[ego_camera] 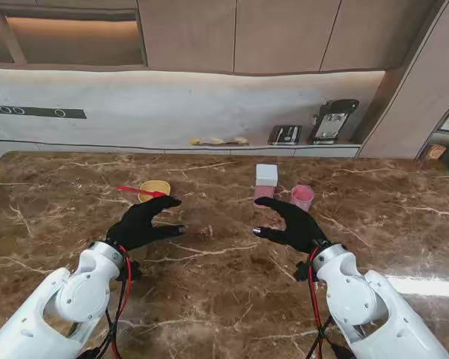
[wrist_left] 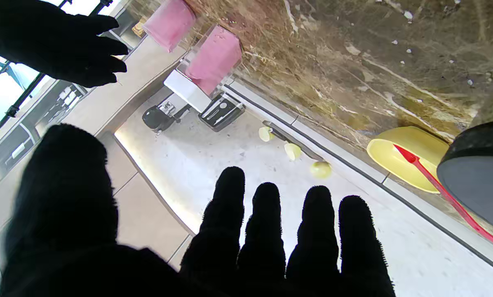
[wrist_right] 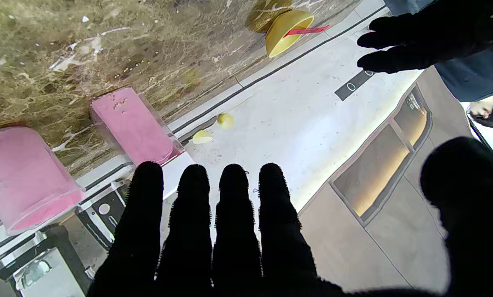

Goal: Measure grain into the airtight container

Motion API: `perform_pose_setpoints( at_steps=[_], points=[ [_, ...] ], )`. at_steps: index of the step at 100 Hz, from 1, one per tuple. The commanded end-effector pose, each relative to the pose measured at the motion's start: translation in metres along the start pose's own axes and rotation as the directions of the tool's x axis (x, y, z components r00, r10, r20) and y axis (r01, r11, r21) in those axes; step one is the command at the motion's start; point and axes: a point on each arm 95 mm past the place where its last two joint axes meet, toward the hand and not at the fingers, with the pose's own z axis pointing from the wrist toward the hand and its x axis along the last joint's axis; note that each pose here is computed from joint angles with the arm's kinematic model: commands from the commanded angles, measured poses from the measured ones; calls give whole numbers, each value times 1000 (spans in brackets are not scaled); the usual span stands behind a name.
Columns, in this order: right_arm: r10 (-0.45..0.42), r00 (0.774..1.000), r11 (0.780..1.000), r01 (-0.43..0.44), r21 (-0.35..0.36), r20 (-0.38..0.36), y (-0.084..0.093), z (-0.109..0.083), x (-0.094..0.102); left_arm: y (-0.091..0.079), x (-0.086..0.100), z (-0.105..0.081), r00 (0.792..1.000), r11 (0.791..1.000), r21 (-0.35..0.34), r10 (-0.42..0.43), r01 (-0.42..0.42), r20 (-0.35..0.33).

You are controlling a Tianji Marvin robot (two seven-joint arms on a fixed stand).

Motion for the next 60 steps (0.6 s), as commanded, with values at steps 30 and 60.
perform_pose_setpoints(
  at_steps=[30,60],
  points=[
    [9,1000,1000,-9,27,8,-8,-1,-1,1,-2,-3,1000,1000,-13,22,-22,3],
    [0,1000,1000,-1,20,8,-7,-2,-2,-8,-2,0,999,999,0,37,-37,-14]
  ],
)
